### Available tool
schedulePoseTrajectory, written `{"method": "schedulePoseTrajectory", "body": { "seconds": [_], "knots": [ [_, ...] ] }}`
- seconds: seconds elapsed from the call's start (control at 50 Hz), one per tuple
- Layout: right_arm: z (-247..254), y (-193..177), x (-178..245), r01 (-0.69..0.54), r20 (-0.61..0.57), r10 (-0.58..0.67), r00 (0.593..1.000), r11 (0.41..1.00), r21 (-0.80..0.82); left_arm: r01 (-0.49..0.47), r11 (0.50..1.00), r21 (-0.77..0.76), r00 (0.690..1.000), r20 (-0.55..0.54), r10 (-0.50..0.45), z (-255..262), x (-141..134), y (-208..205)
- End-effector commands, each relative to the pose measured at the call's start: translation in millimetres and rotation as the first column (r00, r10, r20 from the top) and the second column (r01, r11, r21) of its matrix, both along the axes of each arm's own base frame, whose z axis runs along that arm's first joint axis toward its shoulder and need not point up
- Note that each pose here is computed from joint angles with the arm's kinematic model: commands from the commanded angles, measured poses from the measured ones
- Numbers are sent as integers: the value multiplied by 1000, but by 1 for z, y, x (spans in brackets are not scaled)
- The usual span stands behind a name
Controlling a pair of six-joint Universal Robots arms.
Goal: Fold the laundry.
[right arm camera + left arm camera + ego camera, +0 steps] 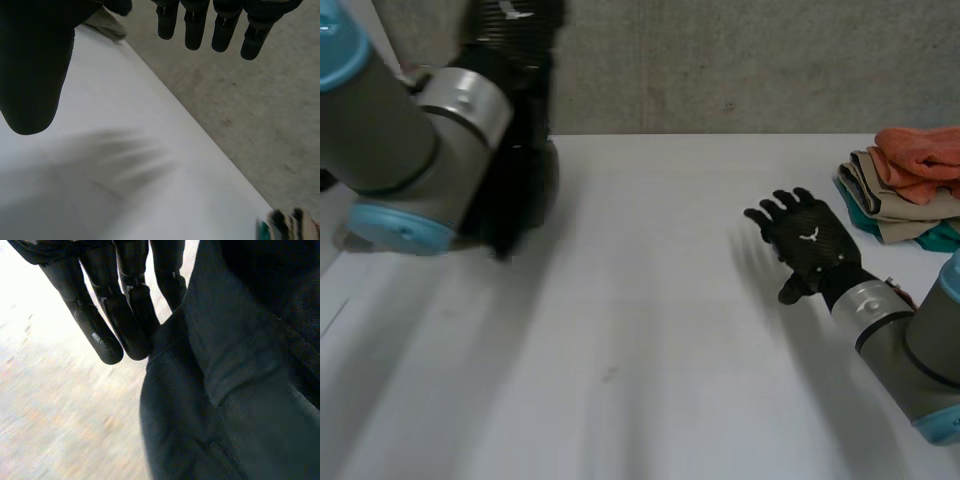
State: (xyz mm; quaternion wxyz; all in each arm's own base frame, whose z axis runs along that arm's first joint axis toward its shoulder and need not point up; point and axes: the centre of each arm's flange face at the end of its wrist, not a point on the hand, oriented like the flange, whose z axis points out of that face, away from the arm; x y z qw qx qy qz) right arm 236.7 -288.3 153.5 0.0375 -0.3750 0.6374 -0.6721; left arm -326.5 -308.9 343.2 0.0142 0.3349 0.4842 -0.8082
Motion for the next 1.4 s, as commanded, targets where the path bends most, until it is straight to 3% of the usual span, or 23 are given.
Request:
{"method": "schedulePoseTrajectory", "body": {
  "seconds": [0.02, 0.1, 0.18, 0.3, 0.5, 0.62, 0.72, 0.88, 1.0, 1.12, 1.4],
  "knots": [
    [11, -24, -18, 145, 79, -145, 986, 989, 6, 218, 967, 134, 975, 4, -220, -35, -68, 70],
    [16, -36, -30, 246, 127, -247, 961, 969, 21, 299, 925, 234, 950, 16, -311, -78, -99, 95],
    [18, -41, -35, 285, 144, -286, 947, 958, 32, 371, 850, 373, 912, 28, -410, -125, -124, 129],
    [20, -43, -38, 294, 150, -296, 943, 955, 39, 346, 833, 433, 903, 89, -421, -123, -119, 140],
    [40, -28, -32, 266, 166, -276, 947, 960, 82, 178, 919, 353, 969, 98, -225, -50, -50, 75],
    [59, -5, -24, 227, 185, -262, 947, 955, 191, 75, 922, 379, 983, 125, -131, -54, -7, 27],
    [75, 16, -20, 201, 212, -269, 939, 934, 296, -18, 900, 435, 971, 221, -87, -79, 31, -6],
    [97, 67, -1, 99, 220, -176, 959, 942, 322, -170, 860, 480, 911, 409, -48, -129, 98, -44],
    [106, 105, 22, -23, 246, -57, 968, 950, 311, -177, 849, 497, 905, 422, -58, -154, 117, -60],
    [88, 139, 49, -116, 242, 18, 970, 911, 397, -140, 830, 540, 906, 408, -112, -180, 123, -68],
    [1, 139, 94, 22, 89, -73, 993, 879, 476, -174, 847, 503, 857, 501, -121, -212, 126, -84]
  ]
}}
